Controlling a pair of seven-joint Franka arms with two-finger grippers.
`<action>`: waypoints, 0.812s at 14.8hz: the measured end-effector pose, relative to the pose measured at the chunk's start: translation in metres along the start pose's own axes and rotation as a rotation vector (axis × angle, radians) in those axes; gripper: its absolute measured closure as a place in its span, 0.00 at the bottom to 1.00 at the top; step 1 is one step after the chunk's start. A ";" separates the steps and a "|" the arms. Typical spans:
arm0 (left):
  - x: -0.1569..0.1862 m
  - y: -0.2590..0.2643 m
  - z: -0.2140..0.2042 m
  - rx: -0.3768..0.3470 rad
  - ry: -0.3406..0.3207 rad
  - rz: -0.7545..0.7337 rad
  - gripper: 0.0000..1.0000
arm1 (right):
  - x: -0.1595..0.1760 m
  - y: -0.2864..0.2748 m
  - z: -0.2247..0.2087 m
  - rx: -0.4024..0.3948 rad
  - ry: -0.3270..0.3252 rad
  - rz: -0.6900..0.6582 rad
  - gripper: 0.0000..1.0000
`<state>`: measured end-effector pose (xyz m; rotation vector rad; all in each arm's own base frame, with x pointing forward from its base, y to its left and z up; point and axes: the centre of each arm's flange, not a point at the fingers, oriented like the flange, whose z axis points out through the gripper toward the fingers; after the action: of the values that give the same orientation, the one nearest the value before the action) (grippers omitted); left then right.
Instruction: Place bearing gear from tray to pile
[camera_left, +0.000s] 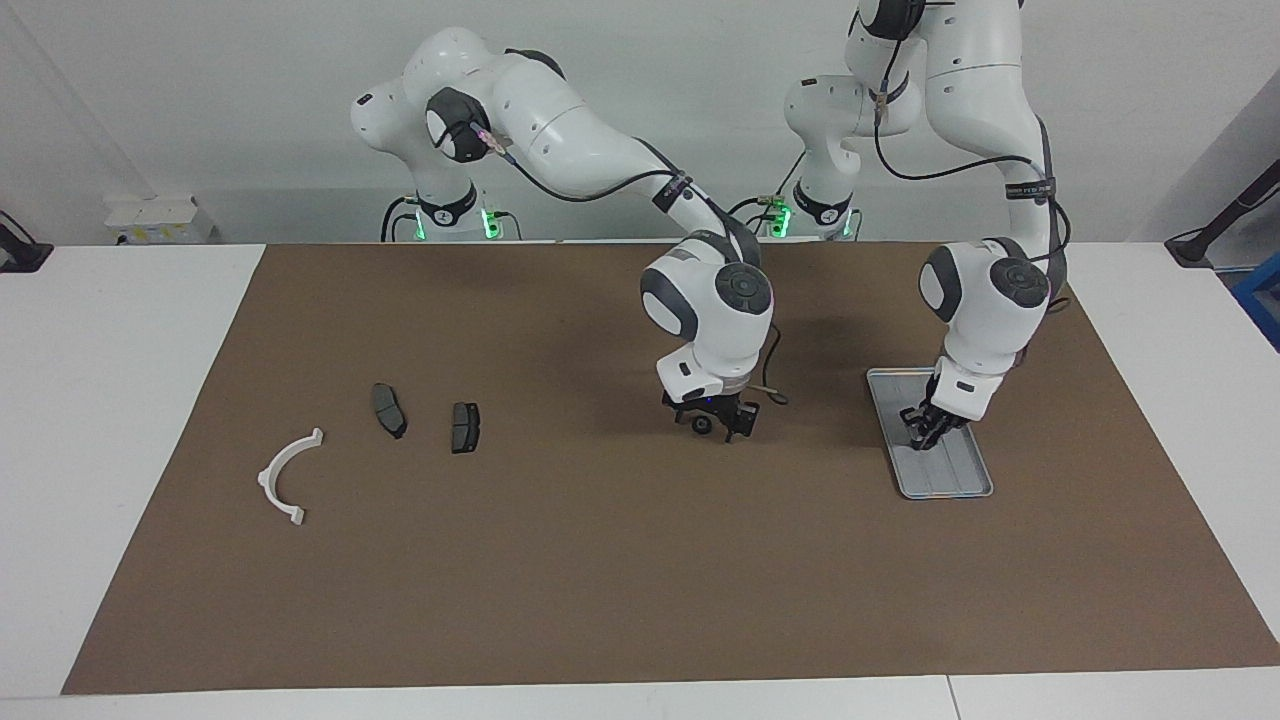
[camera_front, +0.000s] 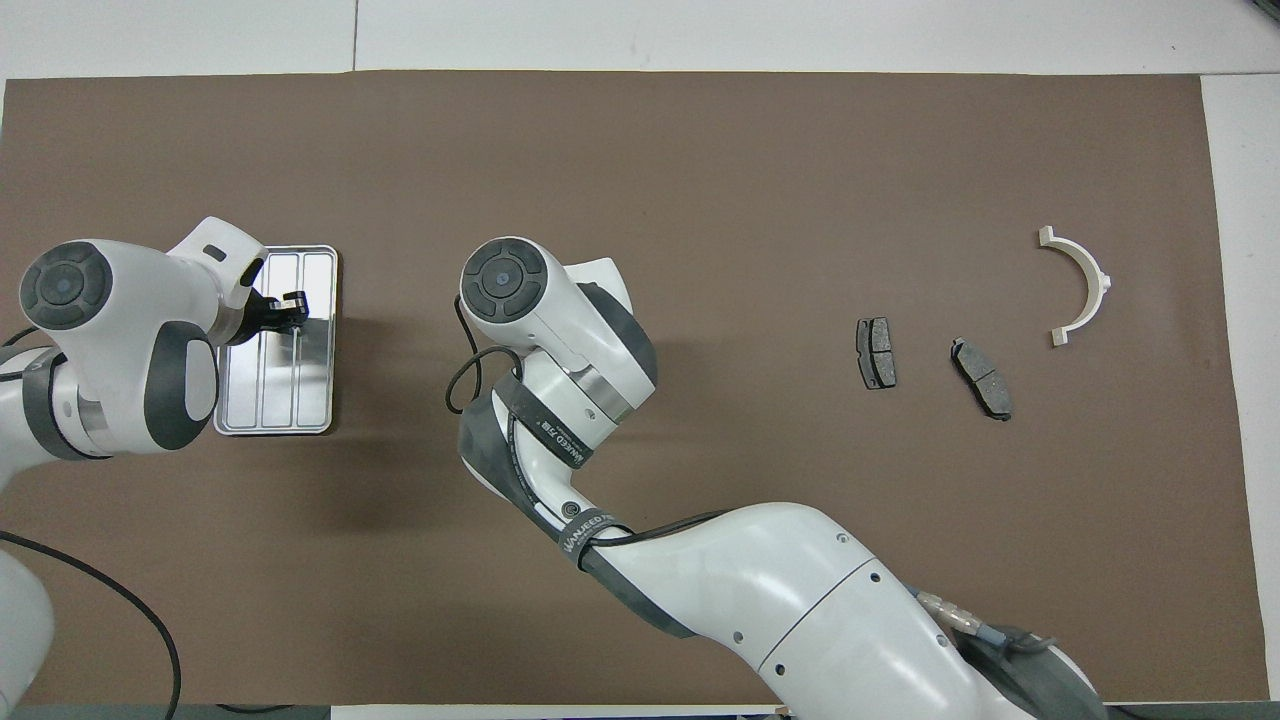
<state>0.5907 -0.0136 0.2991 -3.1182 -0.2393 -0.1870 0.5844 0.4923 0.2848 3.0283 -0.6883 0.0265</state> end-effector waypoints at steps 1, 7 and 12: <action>0.000 0.000 0.000 0.000 -0.002 0.000 0.76 | 0.000 0.000 0.003 -0.001 -0.001 -0.001 0.10; 0.032 0.005 -0.059 0.014 -0.091 0.006 0.76 | 0.000 -0.001 -0.002 0.010 0.004 -0.006 0.39; 0.064 0.001 -0.146 0.014 -0.087 0.005 0.76 | 0.003 0.000 -0.005 0.015 0.006 -0.003 0.66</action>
<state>0.6363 -0.0071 0.4515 -3.1168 -0.2330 -0.0488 0.5868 0.4918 0.2894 3.0425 -0.6867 0.0405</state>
